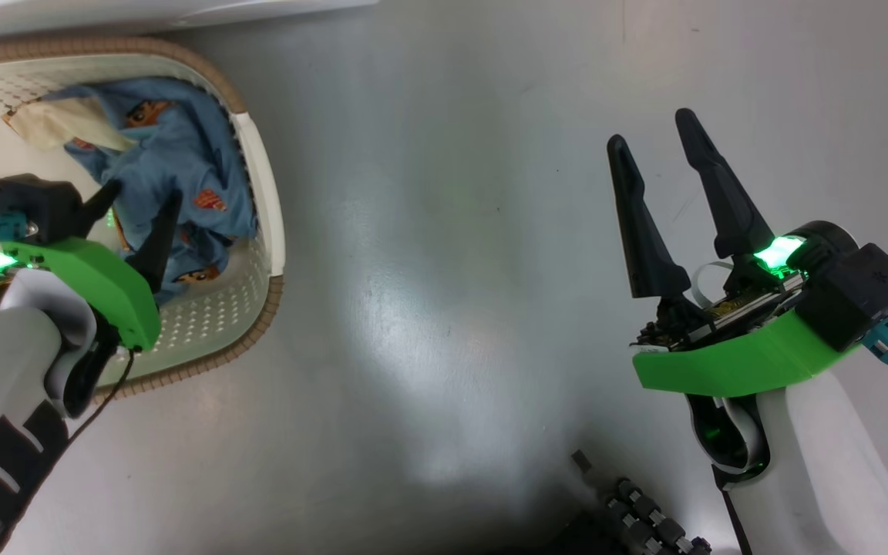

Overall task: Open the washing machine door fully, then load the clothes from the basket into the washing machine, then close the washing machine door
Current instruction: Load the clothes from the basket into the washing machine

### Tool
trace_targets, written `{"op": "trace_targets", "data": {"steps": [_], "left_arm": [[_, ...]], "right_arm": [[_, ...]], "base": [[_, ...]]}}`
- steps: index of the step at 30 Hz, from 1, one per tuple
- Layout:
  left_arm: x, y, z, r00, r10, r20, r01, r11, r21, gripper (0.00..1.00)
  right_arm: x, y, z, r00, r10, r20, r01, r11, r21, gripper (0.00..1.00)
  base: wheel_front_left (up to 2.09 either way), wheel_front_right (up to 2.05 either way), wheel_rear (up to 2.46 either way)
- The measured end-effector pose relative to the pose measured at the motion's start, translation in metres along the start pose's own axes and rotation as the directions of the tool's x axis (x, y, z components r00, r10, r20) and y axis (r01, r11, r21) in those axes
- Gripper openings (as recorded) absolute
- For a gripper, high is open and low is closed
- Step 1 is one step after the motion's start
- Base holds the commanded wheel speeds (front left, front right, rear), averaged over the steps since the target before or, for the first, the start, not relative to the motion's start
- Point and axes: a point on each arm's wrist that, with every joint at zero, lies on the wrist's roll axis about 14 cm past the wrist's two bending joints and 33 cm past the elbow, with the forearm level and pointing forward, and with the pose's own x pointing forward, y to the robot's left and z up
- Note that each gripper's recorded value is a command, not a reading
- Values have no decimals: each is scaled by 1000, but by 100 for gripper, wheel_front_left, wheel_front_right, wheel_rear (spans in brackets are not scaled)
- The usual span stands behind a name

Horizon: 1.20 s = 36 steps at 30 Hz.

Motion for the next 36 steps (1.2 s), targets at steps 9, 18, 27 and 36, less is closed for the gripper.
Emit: {"op": "trace_targets", "data": {"steps": [9,18,27,36], "left_arm": [[1,3,-12,999,4,-51,-4,1000,5,47],[0,-5,3,1000,1,-23,-2,1000,-27,0],[-25,2,53,987,86,135,-67,988,-140,0],[-77,1,92,940,172,295,-117,974,-195,0]], "right_arm": [[0,8,1,1000,24,2,-24,1000,-4,100],[-4,10,8,1000,26,14,-26,1000,-4,100],[-4,19,28,997,41,58,-42,999,8,100],[-16,23,49,995,35,93,-38,999,26,100]], "base": [[0,0,0],[0,0,0],[0,0,0],[0,0,0]]}}
